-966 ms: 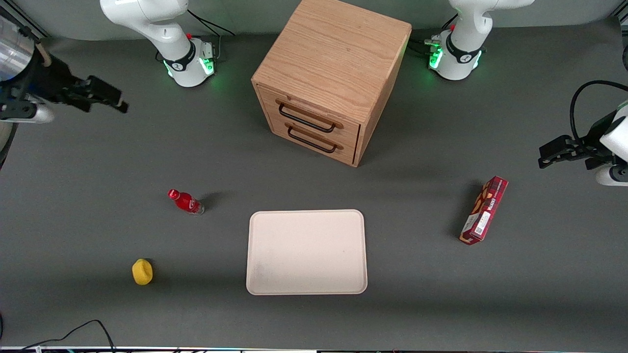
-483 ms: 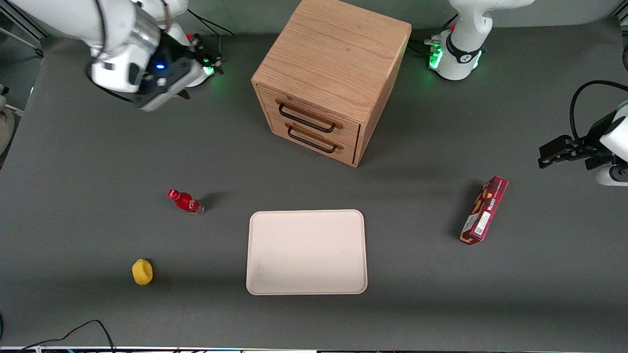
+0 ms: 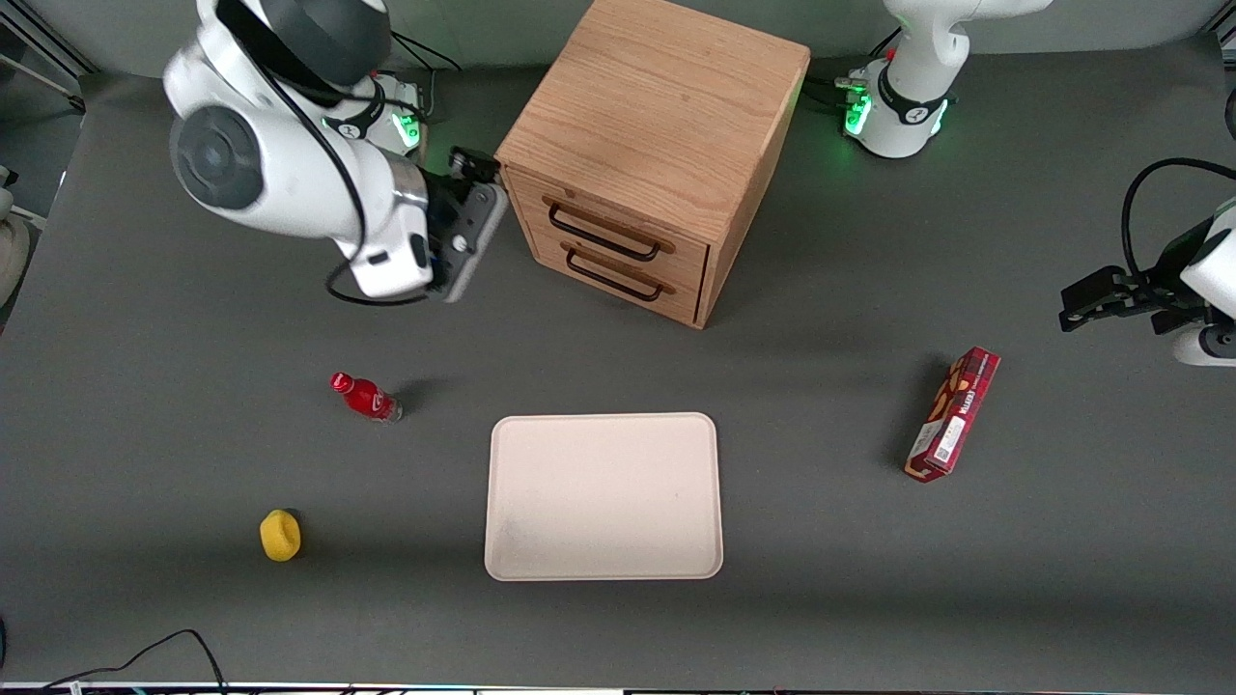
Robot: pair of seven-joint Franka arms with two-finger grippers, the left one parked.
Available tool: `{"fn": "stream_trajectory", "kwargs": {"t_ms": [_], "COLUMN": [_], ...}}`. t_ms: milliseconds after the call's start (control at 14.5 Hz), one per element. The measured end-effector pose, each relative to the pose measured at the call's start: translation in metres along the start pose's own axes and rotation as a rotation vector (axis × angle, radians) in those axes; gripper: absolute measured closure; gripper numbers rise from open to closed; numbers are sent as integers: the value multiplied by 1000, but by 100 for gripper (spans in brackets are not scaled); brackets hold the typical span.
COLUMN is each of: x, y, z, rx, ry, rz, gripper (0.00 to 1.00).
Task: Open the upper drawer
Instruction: 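Move the right gripper to the upper drawer's black handle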
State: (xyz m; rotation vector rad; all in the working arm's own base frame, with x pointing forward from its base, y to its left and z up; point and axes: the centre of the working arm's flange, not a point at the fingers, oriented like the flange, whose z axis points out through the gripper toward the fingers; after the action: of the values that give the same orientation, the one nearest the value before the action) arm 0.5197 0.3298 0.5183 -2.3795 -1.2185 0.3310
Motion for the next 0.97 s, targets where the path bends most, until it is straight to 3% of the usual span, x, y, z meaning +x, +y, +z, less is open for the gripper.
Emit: {"fn": "stream_trajectory", "kwargs": {"t_ms": [345, 966], "x": [44, 69], "y": [4, 2], "z": [65, 143], "rx": [46, 56], "ry": [20, 26], "rz": [-42, -56], "gripper": [0, 0]}}
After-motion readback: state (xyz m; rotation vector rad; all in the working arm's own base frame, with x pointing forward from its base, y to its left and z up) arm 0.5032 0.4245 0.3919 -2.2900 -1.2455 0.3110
